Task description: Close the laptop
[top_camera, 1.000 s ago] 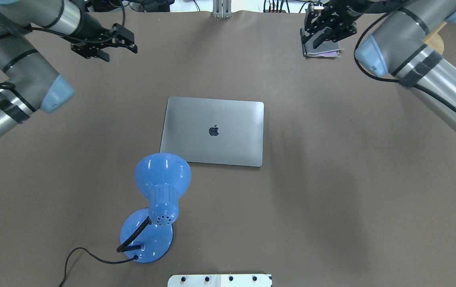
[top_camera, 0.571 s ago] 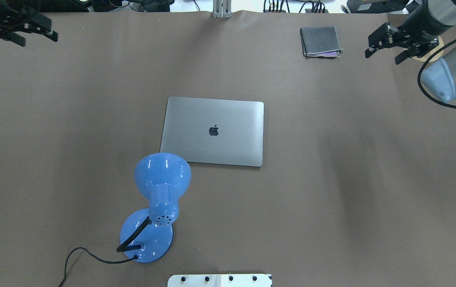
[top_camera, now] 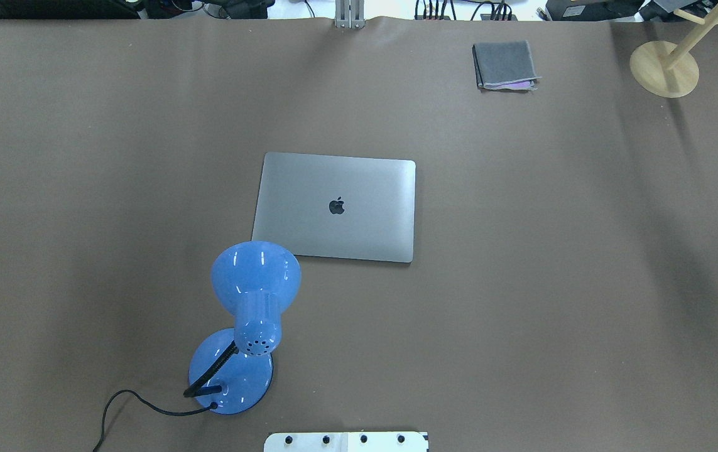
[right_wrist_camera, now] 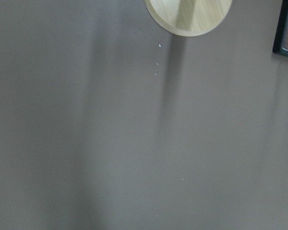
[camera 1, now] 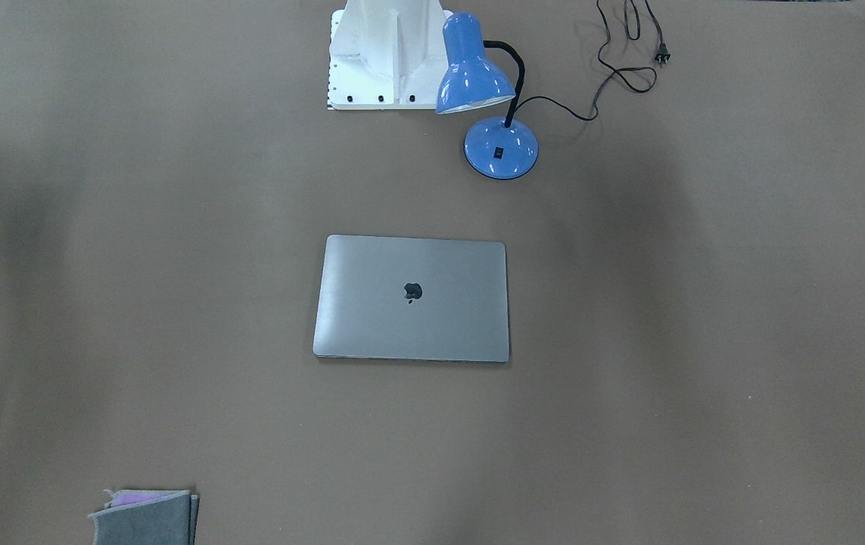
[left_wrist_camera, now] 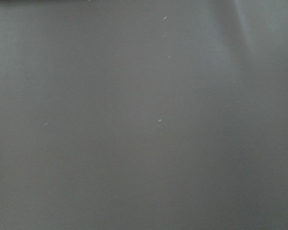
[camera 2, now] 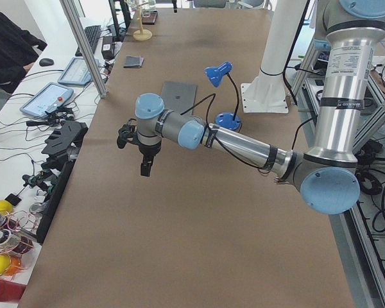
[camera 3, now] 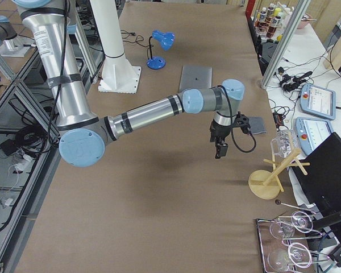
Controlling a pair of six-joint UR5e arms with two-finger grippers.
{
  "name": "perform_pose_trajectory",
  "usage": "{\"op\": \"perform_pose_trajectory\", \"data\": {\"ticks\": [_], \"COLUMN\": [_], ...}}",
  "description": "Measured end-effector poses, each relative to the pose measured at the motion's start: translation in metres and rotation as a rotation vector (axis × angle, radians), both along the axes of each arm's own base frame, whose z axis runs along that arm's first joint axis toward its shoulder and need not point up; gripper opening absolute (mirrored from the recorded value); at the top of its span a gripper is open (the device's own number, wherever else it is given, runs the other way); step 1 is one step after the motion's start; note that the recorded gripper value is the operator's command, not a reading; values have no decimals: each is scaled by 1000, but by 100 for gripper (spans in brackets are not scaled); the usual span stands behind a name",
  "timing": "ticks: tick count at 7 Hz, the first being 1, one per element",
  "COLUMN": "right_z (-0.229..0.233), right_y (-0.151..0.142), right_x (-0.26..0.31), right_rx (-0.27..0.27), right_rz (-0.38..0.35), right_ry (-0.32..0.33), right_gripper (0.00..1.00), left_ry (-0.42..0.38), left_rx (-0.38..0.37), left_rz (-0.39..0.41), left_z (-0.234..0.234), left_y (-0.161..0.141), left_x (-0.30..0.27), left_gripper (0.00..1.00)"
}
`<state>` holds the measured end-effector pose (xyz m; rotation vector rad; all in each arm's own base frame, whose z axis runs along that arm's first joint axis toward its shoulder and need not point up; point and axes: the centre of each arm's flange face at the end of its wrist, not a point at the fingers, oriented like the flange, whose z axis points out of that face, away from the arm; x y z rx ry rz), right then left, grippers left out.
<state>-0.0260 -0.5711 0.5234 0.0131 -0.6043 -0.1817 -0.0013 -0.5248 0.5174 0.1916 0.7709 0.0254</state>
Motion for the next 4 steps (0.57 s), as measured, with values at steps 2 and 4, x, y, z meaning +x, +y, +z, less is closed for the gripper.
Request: {"op": "perform_pose_trajectory", "data": {"ticks": [2,4], "right_z": [65,111], "right_y": [41,82], "right_x": [44,75], "right_rx": [-45,-44], "right_rz": [7,48], "right_ry": [-88,-171], "right_gripper": [100,100], "left_ry": [-29,-33], "left_rx": [-15,-33], "left_rz": [19,21], "left_z": [62,92], "left_y": [19,37], "left_x": [-50,-65], "left_gripper": [98,98]}}
